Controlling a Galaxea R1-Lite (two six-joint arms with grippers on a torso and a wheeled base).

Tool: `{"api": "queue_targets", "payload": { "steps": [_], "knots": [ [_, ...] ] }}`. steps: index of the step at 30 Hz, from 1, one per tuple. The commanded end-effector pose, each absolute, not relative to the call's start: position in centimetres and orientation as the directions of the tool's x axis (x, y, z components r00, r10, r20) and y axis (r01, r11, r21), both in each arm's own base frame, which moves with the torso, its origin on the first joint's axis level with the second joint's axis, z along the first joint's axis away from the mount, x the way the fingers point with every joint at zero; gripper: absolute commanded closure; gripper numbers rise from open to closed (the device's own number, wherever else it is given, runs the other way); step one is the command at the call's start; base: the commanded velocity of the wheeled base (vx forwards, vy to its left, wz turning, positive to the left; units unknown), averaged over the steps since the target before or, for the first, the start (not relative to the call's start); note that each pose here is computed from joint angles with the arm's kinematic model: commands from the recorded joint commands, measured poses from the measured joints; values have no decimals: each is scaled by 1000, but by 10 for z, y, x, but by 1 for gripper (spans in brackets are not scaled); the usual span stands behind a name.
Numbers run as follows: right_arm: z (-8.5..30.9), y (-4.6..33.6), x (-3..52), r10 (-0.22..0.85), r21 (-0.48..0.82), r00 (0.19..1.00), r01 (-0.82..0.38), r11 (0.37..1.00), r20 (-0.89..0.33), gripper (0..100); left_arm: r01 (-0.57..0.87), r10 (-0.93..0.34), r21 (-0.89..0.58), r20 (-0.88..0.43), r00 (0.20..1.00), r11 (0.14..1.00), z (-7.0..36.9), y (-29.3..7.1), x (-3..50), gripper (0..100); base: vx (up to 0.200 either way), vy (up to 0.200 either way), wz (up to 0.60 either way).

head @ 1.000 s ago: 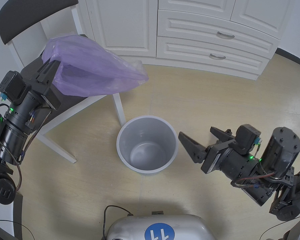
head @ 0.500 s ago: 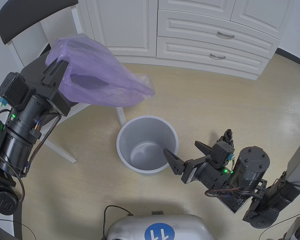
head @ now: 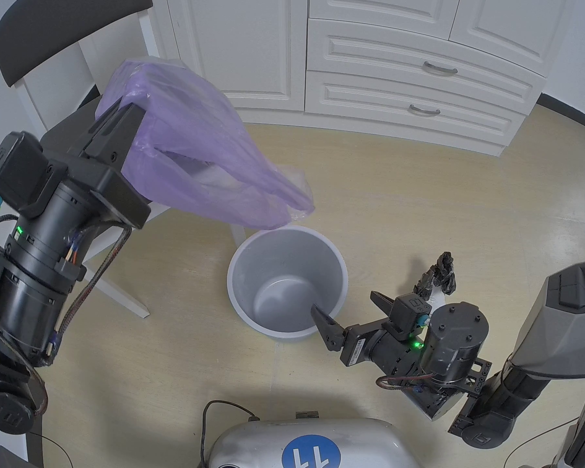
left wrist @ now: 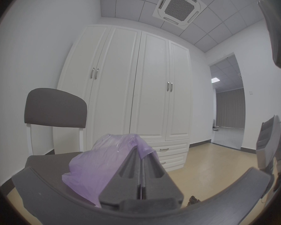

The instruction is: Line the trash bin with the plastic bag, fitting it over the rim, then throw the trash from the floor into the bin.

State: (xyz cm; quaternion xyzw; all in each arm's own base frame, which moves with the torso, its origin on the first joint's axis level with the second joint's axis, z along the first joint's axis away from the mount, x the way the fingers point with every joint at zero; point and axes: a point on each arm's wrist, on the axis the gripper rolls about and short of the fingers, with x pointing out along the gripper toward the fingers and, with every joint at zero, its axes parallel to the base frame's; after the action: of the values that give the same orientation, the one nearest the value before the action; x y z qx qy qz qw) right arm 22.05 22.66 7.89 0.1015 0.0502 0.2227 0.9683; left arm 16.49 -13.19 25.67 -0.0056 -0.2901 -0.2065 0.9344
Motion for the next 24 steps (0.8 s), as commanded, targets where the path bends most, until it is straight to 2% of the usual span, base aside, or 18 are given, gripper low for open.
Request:
{"api": "queue_targets", "payload": {
  "steps": [1, 13, 24],
  "knots": [
    [73, 228, 226, 432, 220, 900, -412, 884, -51, 0, 421, -405, 106, 555, 727, 901, 259, -134, 155, 100, 0, 0, 0],
    [78, 229, 234, 398, 231, 917, -383, 894, -20, 0, 490, -462, 109, 554, 693, 865, 257, -140, 139, 100, 0, 0, 0],
    [68, 235, 232, 408, 220, 911, -389, 895, -50, 0, 515, -474, 89, 545, 691, 853, 256, -149, 132, 100, 0, 0, 0]
  ]
}}
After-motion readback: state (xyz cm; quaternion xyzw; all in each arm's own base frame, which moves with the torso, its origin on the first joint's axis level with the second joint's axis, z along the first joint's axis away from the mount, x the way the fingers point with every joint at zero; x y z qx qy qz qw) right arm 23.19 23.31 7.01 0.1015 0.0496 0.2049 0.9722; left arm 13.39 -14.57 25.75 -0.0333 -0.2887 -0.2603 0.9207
